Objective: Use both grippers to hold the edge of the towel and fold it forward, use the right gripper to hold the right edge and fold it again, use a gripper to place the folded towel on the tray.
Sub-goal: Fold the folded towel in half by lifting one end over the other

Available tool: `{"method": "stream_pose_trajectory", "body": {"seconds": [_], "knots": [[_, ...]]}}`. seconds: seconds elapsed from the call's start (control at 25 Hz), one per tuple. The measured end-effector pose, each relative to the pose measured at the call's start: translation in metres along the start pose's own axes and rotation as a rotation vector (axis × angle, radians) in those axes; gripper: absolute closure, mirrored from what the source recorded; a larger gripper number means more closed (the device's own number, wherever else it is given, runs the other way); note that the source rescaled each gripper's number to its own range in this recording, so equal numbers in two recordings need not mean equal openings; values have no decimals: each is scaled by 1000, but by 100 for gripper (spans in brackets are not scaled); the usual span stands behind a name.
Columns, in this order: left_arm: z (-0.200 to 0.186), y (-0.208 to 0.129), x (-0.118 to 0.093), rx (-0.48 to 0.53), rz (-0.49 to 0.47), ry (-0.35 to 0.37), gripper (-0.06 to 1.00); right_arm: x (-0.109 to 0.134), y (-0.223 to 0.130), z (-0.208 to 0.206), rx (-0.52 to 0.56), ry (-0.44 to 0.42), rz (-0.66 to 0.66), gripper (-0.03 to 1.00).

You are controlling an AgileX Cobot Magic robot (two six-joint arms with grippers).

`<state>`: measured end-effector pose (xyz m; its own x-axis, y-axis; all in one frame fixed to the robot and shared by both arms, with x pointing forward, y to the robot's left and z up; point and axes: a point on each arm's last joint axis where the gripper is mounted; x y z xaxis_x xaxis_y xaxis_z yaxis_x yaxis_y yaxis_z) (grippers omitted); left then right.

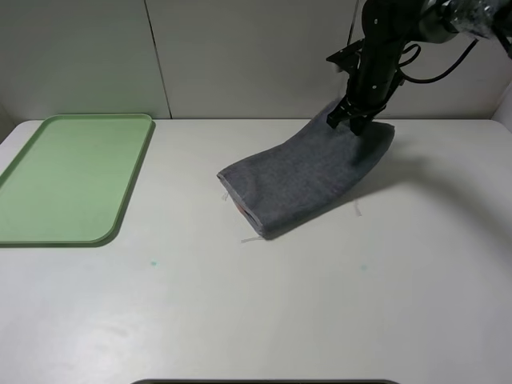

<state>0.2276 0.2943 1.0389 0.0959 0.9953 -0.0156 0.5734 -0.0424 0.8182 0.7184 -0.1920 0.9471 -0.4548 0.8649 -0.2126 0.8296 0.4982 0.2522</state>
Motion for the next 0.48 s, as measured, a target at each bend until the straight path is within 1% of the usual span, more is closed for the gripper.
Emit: {"method": "stream_pose_trajectory", "body": {"seconds": [0.2, 0.48], "knots": [[0, 0, 0, 0, 0, 0, -3, -19, -3, -15, -11, -55, 10, 89], [0, 0, 0, 0, 0, 0, -3, -43, -9, -31, -28, -98, 43, 89]]}}
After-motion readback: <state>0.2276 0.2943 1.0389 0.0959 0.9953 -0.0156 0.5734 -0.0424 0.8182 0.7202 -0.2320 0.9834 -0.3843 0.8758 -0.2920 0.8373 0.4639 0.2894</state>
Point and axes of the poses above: a point on each arm's last joint axis where the gripper is mounted, z pointing out along that axis toward the gripper, x along the wrist's bending axis when the last joint is at zero, y = z × x, and after that the axes turned 6 degrees about z, right-handed
